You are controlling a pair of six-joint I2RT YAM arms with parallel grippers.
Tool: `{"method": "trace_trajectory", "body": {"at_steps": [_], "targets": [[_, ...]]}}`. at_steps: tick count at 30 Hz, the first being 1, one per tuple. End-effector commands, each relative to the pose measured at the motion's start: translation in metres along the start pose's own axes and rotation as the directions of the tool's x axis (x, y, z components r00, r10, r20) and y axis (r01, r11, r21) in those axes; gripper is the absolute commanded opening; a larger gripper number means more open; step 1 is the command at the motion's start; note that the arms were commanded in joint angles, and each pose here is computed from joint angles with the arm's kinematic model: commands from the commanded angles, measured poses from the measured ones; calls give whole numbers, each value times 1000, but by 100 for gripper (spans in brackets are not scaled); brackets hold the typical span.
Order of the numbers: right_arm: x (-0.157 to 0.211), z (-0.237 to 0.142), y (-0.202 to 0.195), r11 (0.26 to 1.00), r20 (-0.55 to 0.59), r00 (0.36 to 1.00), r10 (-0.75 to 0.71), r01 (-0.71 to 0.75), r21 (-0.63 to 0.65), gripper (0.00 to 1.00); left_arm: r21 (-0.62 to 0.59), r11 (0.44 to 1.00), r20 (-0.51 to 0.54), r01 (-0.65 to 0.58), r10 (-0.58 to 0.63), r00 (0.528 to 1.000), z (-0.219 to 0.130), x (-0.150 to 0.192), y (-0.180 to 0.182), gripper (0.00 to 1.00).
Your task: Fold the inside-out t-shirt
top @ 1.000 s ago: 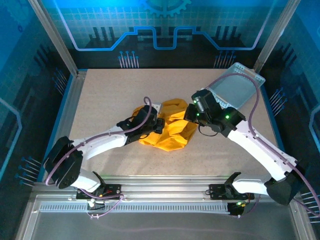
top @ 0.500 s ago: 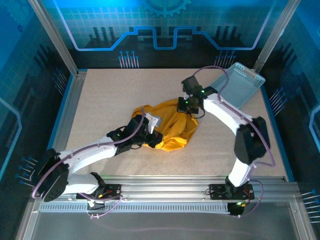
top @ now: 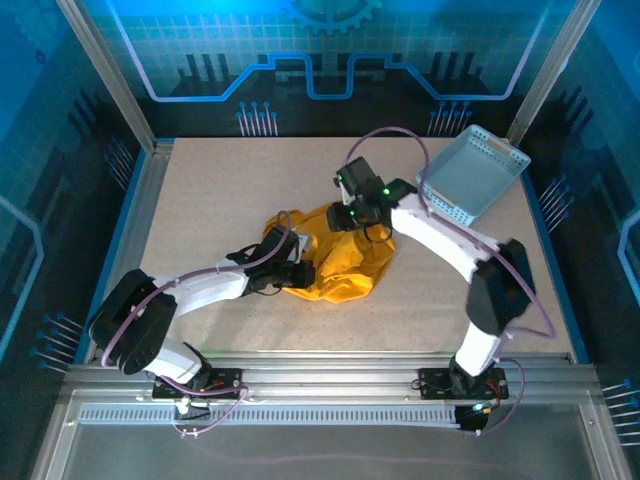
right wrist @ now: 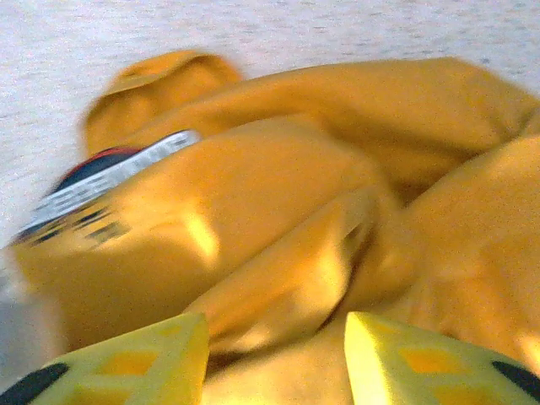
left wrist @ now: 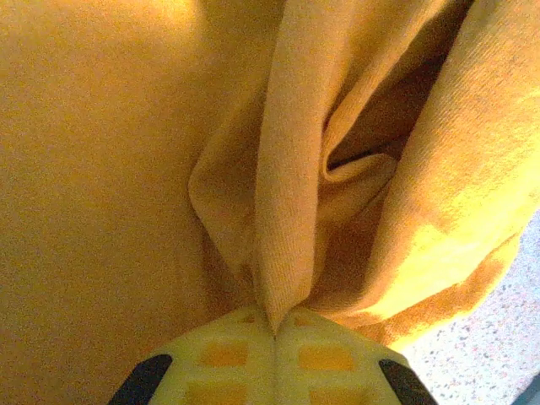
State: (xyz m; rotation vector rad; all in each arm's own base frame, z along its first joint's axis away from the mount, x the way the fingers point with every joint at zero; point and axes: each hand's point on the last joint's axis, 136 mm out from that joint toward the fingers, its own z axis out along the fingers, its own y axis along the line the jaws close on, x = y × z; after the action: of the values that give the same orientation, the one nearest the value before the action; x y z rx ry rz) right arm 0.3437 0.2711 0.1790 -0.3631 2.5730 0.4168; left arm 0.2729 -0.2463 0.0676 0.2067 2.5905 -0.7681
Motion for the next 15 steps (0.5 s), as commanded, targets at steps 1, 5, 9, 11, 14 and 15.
{"method": "trace_trajectory", "body": {"at_steps": [1,5,9,11,14,15], "targets": [[19,-5,26,994,3,999,38,-38,-102,41,69,997,67,20,-25,997,-11,-12,-15,0],[39,30,35,984,-62,993,100,-109,-143,33,105,994,92,24,-34,995,-15,-14,-20,0],[48,54,15,992,-95,988,126,-128,-21,31,118,993,91,24,-35,995,-15,-14,-22,4],[55,56,-2,988,-95,984,149,-144,65,32,116,993,79,31,-41,996,-12,-12,-21,5],[75,52,-33,962,-98,970,224,-204,179,33,113,993,60,45,-52,997,-6,-10,-19,8],[82,50,-39,955,-97,963,252,-230,189,33,109,993,54,47,-53,997,-4,-8,-19,10]]}}
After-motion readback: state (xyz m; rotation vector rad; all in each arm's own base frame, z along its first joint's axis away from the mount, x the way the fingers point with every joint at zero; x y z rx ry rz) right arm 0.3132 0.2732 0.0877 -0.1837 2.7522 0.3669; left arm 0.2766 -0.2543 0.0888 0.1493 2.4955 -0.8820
